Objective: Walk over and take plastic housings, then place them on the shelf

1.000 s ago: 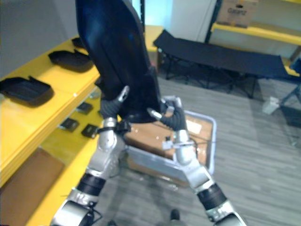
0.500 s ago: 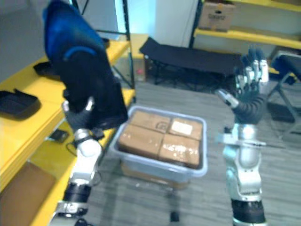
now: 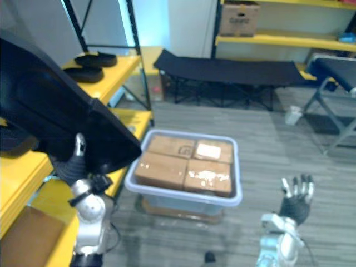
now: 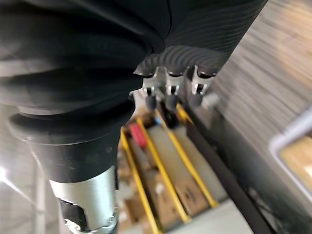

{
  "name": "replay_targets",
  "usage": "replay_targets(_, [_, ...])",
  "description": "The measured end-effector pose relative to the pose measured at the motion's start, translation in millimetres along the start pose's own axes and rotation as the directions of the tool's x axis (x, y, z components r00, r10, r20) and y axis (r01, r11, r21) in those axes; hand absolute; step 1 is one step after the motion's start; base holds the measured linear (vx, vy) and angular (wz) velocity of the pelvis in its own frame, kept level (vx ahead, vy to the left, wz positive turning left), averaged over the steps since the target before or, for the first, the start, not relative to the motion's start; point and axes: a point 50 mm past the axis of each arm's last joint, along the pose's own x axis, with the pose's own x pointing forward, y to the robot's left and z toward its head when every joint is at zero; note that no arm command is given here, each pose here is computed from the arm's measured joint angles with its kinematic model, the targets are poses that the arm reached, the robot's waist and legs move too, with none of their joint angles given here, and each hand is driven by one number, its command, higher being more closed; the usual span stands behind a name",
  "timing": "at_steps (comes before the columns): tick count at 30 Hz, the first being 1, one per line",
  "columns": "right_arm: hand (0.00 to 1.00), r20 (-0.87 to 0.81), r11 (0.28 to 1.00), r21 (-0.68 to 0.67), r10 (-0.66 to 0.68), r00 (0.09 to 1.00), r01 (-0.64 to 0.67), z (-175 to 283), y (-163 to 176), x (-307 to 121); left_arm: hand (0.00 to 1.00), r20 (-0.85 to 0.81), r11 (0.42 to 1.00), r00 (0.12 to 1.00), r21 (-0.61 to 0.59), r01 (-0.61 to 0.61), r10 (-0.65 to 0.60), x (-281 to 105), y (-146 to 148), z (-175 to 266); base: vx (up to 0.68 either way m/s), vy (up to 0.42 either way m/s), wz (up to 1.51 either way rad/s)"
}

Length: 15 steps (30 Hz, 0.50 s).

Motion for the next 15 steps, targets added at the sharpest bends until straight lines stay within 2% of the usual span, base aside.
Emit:
replay_targets(3, [0.00, 0.022, 0.999, 0.004, 0.054, 0.998, -0.054, 1.8, 9.0, 3.9, 1.00, 0.014, 1.000, 1.000, 0.023, -0.018, 0.018, -0.2, 10.3, 4.0, -0.01, -0.005, 0.35])
replay_targets(6, [0.00, 0.047, 0.986, 0.013, 0.164, 0.985, -0.165, 4.9, 30.2, 13.9, 1.00, 0.084, 0.995, 0.995, 0.077, -0.065, 0.058, 5.5, 31.9, 19.2, 0.02, 0.001, 0.42])
replay_targets(9, [0.00, 0.043, 0.965, 0.031, 0.260, 0.965, -0.261, 1.0, 54.5, 22.3, 1.00, 0.210, 0.976, 0.967, 0.130, -0.174, 0.145, 13.7, 60.2, 47.8, 0.03, 0.009, 0.67])
replay_targets(11, [0.00, 0.015, 0.945, 0.039, 0.323, 0.946, -0.323, -7.1, 70.8, 26.9, 1.00, 0.265, 0.943, 0.942, 0.205, -0.263, 0.206, 14.8, 83.9, 62.0, 0.04, 0.013, 0.71])
replay_targets(15, [0.00, -0.051, 0.898, 0.033, 0.441, 0.896, -0.439, -26.6, 108.9, 32.2, 1.00, 0.307, 0.807, 0.903, 0.423, -0.413, 0.302, 1.2, 137.9, 77.2, 0.03, 0.000, 0.76])
